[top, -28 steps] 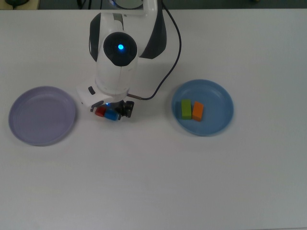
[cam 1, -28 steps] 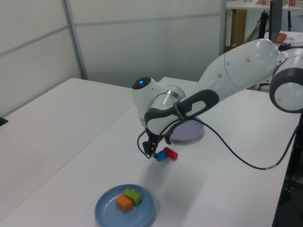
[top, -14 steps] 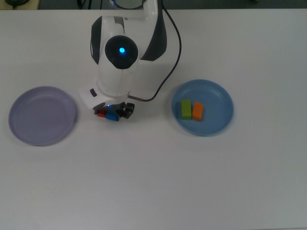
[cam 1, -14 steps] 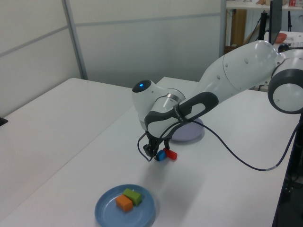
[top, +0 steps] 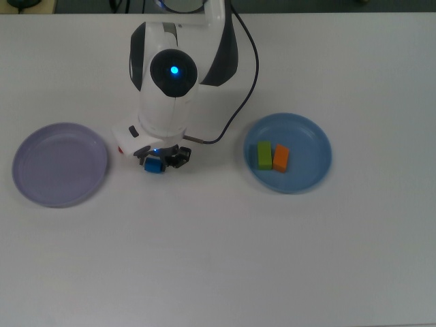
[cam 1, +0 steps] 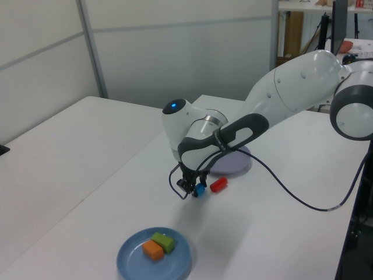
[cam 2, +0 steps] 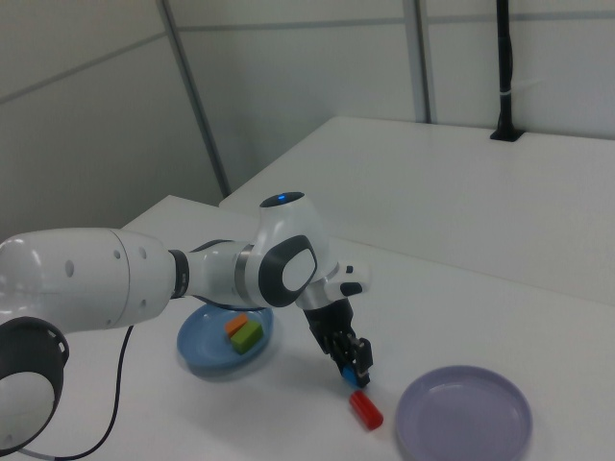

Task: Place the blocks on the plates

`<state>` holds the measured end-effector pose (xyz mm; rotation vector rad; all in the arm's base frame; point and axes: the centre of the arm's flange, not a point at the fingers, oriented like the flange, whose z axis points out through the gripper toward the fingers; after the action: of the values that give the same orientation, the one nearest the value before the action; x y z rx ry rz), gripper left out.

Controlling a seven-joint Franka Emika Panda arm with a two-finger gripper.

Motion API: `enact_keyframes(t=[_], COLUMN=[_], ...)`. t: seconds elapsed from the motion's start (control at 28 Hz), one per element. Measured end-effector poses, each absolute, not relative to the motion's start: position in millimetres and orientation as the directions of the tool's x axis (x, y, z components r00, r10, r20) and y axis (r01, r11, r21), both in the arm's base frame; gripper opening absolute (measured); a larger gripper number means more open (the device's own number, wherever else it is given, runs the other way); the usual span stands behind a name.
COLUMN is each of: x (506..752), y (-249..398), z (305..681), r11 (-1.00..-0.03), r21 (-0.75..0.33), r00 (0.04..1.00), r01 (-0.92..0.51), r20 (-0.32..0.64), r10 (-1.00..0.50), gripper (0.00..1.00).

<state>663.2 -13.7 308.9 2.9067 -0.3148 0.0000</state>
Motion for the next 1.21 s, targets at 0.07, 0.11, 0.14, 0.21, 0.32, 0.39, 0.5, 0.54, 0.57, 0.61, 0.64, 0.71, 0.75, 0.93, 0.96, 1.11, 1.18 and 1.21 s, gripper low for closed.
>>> enact_keyframes(t=[0.07, 0.11, 0.14, 0.21, 0.32, 0.39, 0.5, 0.54, 0.57, 0.61, 0.64, 0.71, 0.75, 0.93, 0.96, 1.11, 1.18, 1.21], x=[663, 663, 663, 663, 664, 664, 664, 665, 665, 665, 666, 667, 667, 664, 663, 656, 654, 654], y=[-13, -13, -13, -13, -13, -13, -14, -15, -16, -18, -21, -33, -39, -82, -91, -132, -150, -160], z=[305, 305, 305, 305, 308, 309, 311, 312, 314, 317, 320, 333, 339, 374, 378, 376, 368, 363], r11=[-0.954, -0.954, -0.954, -0.954, -0.954, -0.954, -0.954, -0.953, -0.953, -0.952, -0.951, -0.947, -0.945, -0.939, -0.939, -0.931, -0.925, -0.922], r21=[0.216, 0.215, 0.215, 0.215, 0.214, 0.213, 0.212, 0.212, 0.212, 0.21, 0.209, 0.205, 0.202, 0.162, 0.153, 0.143, 0.143, 0.139], r00=[0.977, 0.977, 0.977, 0.978, 0.977, 0.977, 0.977, 0.977, 0.976, 0.975, 0.974, 0.969, 0.966, 0.951, 0.95, 0.941, 0.935, 0.931], r01=[-0.21, -0.21, -0.209, -0.209, -0.21, -0.211, -0.213, -0.215, -0.218, -0.221, -0.227, -0.247, -0.257, -0.303, -0.307, -0.335, -0.352, -0.361], r20=[0.018, 0.019, 0.019, 0.02, 0.024, 0.026, 0.03, 0.032, 0.035, 0.04, 0.046, 0.066, 0.075, 0.114, 0.116, 0.105, 0.104, 0.117], r10=[-0.211, -0.21, -0.21, -0.21, -0.21, -0.21, -0.212, -0.213, -0.215, -0.218, -0.222, -0.239, -0.246, -0.287, -0.291, -0.322, -0.34, -0.347], gripper=[0.48, 0.48, 0.48, 0.48, 0.4, 0.4, 0.4, 0.4, 0.4, 0.4, 0.4, 0.4, 0.4, 0.4, 0.4, 0.4, 0.4, 0.4])
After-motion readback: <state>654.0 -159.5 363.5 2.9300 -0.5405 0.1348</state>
